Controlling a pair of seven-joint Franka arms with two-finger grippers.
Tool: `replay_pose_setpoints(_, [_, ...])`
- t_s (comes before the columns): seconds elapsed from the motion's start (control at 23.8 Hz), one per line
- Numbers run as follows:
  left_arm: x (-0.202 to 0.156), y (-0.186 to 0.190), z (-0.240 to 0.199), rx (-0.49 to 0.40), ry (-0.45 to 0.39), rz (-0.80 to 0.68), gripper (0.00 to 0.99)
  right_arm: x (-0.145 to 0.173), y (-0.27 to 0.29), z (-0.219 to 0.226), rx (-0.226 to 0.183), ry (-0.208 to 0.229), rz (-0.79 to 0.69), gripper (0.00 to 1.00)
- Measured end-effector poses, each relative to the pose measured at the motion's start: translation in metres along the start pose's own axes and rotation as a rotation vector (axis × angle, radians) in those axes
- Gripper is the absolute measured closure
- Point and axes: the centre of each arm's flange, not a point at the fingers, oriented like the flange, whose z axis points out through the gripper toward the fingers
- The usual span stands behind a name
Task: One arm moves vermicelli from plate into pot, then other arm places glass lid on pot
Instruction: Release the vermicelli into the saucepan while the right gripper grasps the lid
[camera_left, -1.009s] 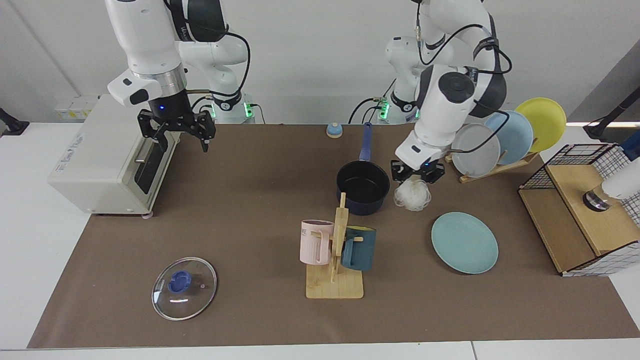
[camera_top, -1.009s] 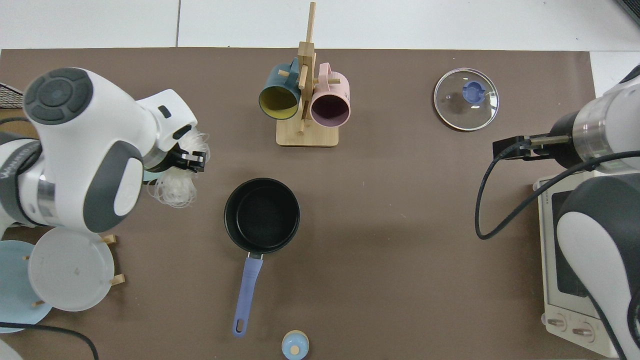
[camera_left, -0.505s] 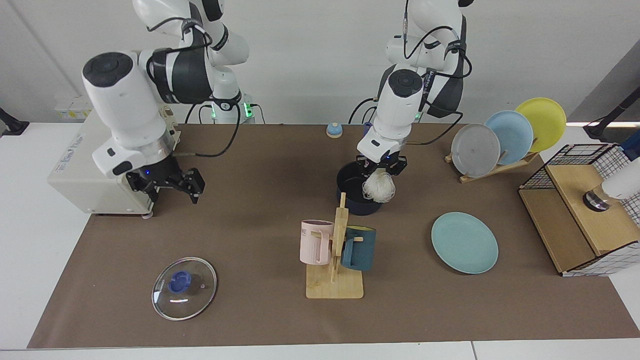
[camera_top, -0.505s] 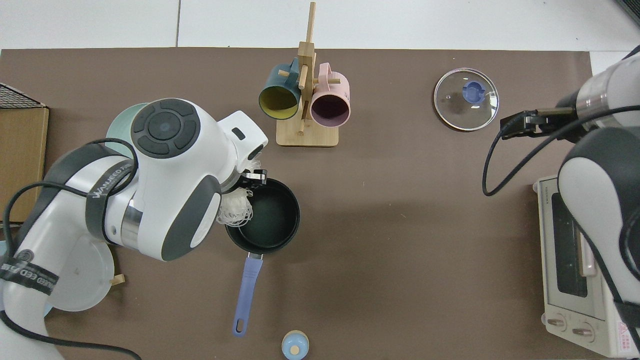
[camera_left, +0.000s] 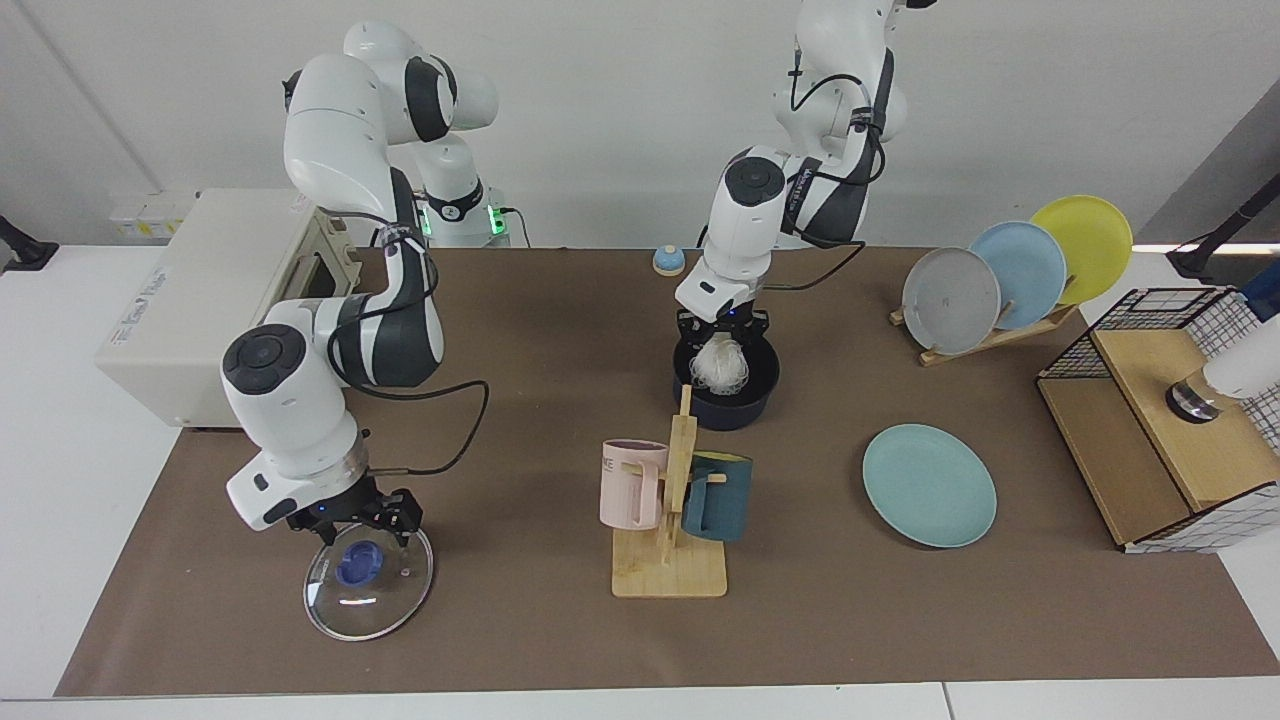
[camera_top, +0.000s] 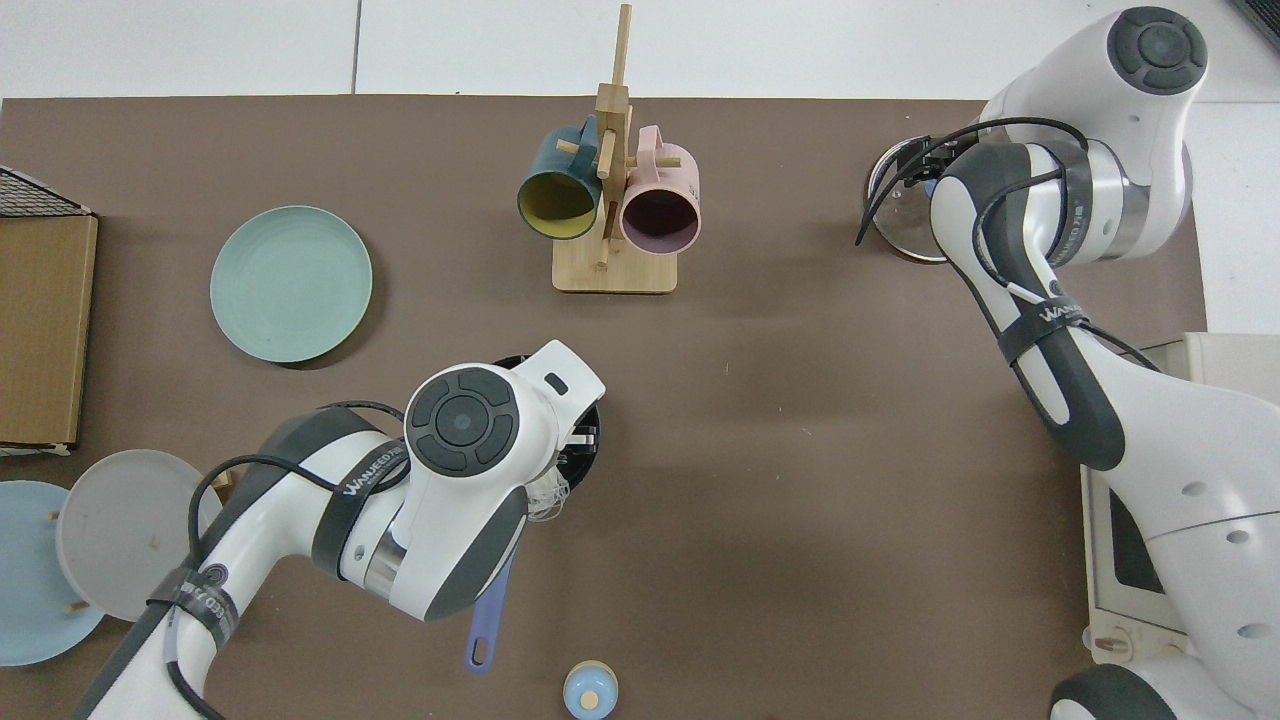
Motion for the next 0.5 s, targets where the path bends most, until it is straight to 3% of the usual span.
replay_pose_setpoints(0.13, [-0.003,-0.001,0.011,-0.012,0.019,-0.003,0.573,0.005,0.012,0.009,-0.006,0.028,-0.006,0.00])
replay_pose_setpoints(0.38, [-0.004,-0.007,0.020,0.007,0.037,0.012,0.577,0.007,0.025,0.035,-0.008,0.041,-0.001,0.00])
replay_pose_setpoints(0.5, [-0.003,-0.009,0.020,0.009,0.038,0.009,0.458,0.006,0.023,0.046,-0.007,0.033,-0.004,0.00])
